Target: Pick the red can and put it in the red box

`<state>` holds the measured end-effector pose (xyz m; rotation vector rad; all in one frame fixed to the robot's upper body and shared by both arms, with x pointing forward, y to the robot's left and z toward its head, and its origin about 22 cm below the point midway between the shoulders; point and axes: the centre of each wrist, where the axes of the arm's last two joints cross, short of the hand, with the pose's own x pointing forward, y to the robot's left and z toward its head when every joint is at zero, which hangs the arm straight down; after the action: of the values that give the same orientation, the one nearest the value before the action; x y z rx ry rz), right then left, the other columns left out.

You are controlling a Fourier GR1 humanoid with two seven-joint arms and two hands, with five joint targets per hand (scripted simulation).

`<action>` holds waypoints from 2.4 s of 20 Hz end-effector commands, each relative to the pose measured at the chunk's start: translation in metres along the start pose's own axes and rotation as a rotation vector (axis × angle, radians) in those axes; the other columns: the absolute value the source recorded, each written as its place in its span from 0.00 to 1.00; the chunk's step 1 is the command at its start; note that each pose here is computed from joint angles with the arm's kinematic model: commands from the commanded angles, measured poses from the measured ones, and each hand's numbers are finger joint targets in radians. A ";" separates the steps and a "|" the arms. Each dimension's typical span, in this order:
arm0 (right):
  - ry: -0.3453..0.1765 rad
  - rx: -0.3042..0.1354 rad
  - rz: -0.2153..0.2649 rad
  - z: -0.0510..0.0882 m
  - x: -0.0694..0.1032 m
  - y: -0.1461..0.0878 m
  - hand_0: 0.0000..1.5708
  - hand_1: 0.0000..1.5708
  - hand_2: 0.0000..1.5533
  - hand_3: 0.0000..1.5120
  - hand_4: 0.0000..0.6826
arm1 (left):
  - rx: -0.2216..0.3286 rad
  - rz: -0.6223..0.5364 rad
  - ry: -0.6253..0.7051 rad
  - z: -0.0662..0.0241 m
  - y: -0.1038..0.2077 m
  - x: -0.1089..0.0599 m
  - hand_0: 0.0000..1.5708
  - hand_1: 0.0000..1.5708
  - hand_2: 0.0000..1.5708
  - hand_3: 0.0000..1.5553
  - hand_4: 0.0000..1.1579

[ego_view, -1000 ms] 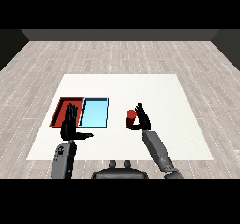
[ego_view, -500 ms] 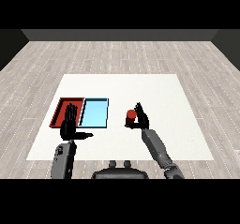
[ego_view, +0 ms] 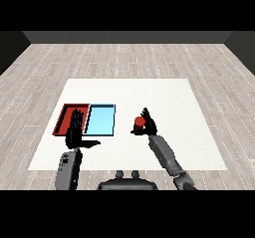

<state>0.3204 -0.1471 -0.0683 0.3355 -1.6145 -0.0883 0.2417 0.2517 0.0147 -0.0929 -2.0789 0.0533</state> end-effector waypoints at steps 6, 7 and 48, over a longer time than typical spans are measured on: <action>-0.011 0.008 0.005 0.004 0.000 0.000 0.00 0.00 0.00 0.00 0.00 | 0.007 0.001 -0.003 0.0209 0.011 0.008 0.00 0.00 0.00 0.00 0.00; 0.011 0.004 0.011 -0.009 0.004 0.012 0.00 0.00 0.00 0.00 0.00 | 0.009 0.011 -0.014 -0.0092 0.008 -0.007 0.00 0.00 0.00 0.00 0.00; -0.047 -0.087 0.269 -0.025 0.022 0.032 0.98 0.98 0.95 0.91 0.86 | -0.001 0.031 -0.010 -0.0144 0.007 -0.009 0.00 0.00 0.00 0.00 0.00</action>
<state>0.3436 -0.1128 -0.0478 0.0351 -1.6241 0.0479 0.2464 0.2560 0.0129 -0.1077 -2.0837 0.0824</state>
